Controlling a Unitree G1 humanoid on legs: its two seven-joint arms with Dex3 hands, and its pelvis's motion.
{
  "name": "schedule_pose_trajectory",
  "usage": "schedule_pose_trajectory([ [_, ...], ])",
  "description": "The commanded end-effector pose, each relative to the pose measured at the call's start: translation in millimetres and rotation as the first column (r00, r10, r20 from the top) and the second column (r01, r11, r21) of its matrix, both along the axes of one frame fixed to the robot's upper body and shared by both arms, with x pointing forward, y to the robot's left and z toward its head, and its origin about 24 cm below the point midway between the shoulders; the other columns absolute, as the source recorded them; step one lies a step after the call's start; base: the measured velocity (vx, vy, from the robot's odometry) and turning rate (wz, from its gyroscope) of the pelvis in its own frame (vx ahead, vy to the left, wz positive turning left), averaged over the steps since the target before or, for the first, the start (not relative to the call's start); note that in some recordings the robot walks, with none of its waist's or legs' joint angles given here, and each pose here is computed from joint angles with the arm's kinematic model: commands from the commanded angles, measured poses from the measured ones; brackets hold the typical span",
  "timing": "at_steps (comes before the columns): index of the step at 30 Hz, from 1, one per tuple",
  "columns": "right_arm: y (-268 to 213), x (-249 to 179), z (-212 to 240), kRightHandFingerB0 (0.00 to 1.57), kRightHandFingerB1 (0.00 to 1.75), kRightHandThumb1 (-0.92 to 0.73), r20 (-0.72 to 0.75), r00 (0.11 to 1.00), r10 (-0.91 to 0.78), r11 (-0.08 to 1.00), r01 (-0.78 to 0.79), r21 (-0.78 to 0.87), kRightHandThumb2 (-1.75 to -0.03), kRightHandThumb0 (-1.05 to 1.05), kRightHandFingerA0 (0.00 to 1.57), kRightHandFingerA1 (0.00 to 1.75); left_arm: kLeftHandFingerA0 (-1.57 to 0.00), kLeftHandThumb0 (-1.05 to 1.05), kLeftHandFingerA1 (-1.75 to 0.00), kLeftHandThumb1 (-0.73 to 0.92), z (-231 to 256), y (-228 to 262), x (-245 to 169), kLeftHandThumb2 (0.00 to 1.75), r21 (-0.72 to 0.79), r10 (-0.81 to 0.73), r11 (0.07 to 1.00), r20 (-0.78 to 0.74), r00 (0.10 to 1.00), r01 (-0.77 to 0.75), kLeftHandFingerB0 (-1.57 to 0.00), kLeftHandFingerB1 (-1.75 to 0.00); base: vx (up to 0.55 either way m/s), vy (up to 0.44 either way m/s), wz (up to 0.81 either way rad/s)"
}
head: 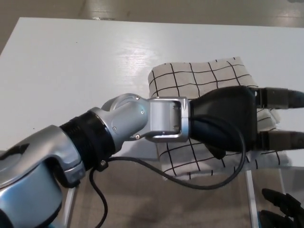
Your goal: Use the left hand to fold a white towel with checkered patterns in half.
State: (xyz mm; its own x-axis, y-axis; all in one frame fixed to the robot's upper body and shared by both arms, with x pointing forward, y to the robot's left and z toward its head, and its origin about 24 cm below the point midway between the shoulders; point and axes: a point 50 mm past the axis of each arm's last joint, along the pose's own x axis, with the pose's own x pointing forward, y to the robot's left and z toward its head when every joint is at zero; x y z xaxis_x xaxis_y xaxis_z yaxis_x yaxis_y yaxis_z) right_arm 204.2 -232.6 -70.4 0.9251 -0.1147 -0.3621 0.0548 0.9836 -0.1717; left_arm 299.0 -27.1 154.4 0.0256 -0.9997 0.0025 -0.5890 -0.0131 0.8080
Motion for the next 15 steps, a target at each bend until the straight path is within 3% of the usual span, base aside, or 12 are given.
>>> schedule_pose_trajectory([
  [1, -4.6, -6.0, -5.2, 0.37, 0.52, -0.57, -0.037, 0.999, -0.021, 1.000, 0.022, 0.022, -0.90, -0.60, 0.30, 0.50, 0.00, -1.02, 0.00, 0.66, 32.2, 13.0, 18.3, 0.60, 0.192, 0.454, 0.890, -0.271, 0.849, -0.414, 0.00, 0.00, 0.00, 0.000, 0.00],
  [5, -3.0, -9.2, -6.2, 0.37, 0.52, -0.57, -0.045, 0.999, -0.008, 1.000, 0.009, 0.015, -0.90, -0.60, 0.30, 0.50, 0.00, -1.02, 0.00, 0.65, 58.4, 19.2, 21.4, 0.61, 0.127, 0.443, 0.896, -0.295, 0.846, -0.425, 0.00, 0.00, 0.00, 0.000, 0.00],
  [6, -3.3, -10.4, -6.4, 0.37, 0.52, -0.57, -0.047, 0.999, -0.008, 1.000, 0.009, 0.013, -0.90, -0.61, 0.30, 0.50, 0.00, -1.03, 0.00, 0.53, 69.3, 21.3, 22.6, 0.72, 0.097, 0.440, 0.897, -0.305, 0.845, -0.432, 0.00, -0.01, 0.00, 0.000, 0.00],
  [7, -3.4, -12.0, -7.1, 0.37, 0.52, -0.57, -0.050, 0.999, -0.008, 1.000, 0.009, 0.011, -0.90, -0.61, 0.30, 0.50, 0.00, -1.00, 0.00, 0.65, 83.7, 24.7, 23.5, 0.61, 0.056, 0.433, 0.897, -0.315, 0.845, -0.439, 0.00, 0.00, 0.00, 0.000, 0.00],
  [9, -3.8, -12.6, -7.7, 0.37, 0.52, -0.57, -0.055, 0.998, -0.009, 1.000, 0.010, 0.012, -0.90, -0.61, 0.30, 0.50, 0.00, -0.99, 0.00, 0.65, 108.8, 32.4, 23.4, 0.61, -0.031, 0.410, 0.896, -0.325, 0.852, -0.443, 0.00, 0.00, 0.00, 0.000, 0.00],
  [11, -4.2, -13.8, -8.4, 0.37, 0.52, -0.57, -0.060, 0.998, -0.007, 1.000, 0.008, 0.017, -0.90, -0.61, 0.31, 0.50, 0.00, -0.98, 0.00, 0.64, 133.9, 43.9, 19.5, 0.60, -0.143, 0.369, 0.890, -0.334, 0.867, -0.433, 0.00, 0.00, 0.00, 0.000, 0.00],
  [14, -5.0, -16.2, -10.7, 0.36, 0.52, -0.57, -0.070, 0.998, -0.007, 1.000, 0.008, 0.013, -0.90, -0.61, 0.31, 0.50, 0.00, -1.00, 0.00, 0.63, 190.5, 88.0, -6.4, 0.64, -0.463, 0.133, 0.825, -0.399, 0.907, -0.325, 0.00, -0.04, 0.00, 0.000, 0.00],
  [15, -5.2, -16.4, -10.9, 0.36, 0.52, -0.57, -0.071, 0.997, -0.006, 1.000, 0.007, 0.011, -0.90, -0.61, 0.31, 0.50, 0.00, -1.00, 0.00, 0.63, 194.3, 93.3, -9.8, 0.64, -0.492, 0.101, 0.813, -0.410, 0.907, -0.313, 0.00, -0.04, 0.00, 0.000, 0.00],
])
